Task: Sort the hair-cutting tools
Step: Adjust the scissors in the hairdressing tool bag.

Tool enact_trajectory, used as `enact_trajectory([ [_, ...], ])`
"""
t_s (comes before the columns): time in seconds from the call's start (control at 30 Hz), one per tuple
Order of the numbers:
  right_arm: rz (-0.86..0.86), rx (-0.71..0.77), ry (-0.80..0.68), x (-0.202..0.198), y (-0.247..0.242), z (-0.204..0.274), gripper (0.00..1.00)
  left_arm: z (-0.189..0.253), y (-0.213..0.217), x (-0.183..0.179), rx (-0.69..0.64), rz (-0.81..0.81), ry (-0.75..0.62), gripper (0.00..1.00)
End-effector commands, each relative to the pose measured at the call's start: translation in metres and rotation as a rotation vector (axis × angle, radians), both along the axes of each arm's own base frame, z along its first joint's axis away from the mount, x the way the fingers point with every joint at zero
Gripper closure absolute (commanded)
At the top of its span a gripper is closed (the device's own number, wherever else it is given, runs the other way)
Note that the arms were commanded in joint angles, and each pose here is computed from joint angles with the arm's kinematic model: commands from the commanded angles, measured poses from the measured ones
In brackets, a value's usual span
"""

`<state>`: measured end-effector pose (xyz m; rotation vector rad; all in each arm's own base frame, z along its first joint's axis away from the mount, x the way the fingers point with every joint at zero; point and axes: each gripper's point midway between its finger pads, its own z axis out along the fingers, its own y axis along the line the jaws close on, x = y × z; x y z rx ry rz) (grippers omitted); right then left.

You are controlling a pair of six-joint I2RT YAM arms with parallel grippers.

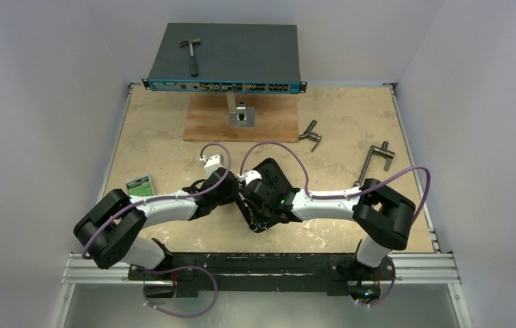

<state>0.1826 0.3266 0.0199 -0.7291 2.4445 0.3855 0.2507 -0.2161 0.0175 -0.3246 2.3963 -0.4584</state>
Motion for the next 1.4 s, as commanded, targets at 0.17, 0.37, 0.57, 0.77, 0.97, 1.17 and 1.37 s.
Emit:
enact_trajectory([
  [0.17, -0.131, -0.005, -0.149, 0.051, -0.006, -0.008, 1.0, -0.021, -0.033, -0.055, -0.087, -0.166, 0.18, 1.0],
  [0.37, -0.175, 0.013, -0.189, 0.062, -0.008, -0.003, 1.0, -0.021, -0.037, -0.057, -0.091, -0.185, 0.18, 1.0],
  [0.57, -0.192, 0.018, -0.213, 0.071, -0.006, -0.001, 1.0, -0.023, -0.04, -0.061, -0.086, -0.205, 0.188, 1.0],
  [0.77, -0.166, 0.02, -0.193, 0.066, -0.006, 0.001, 1.0, -0.021, -0.03, -0.058, -0.055, -0.165, 0.174, 1.0],
  [0.97, -0.131, -0.041, -0.15, 0.051, -0.024, 0.001, 1.0, -0.017, -0.014, -0.054, 0.011, -0.12, 0.154, 1.0],
  [1.17, -0.126, -0.047, -0.129, 0.04, -0.037, 0.008, 0.83, -0.01, -0.01, -0.05, 0.036, -0.104, 0.138, 1.0],
  [1.37, -0.121, -0.023, -0.132, 0.036, -0.04, 0.021, 0.77, -0.003, -0.009, -0.045, 0.063, -0.105, 0.12, 1.0],
])
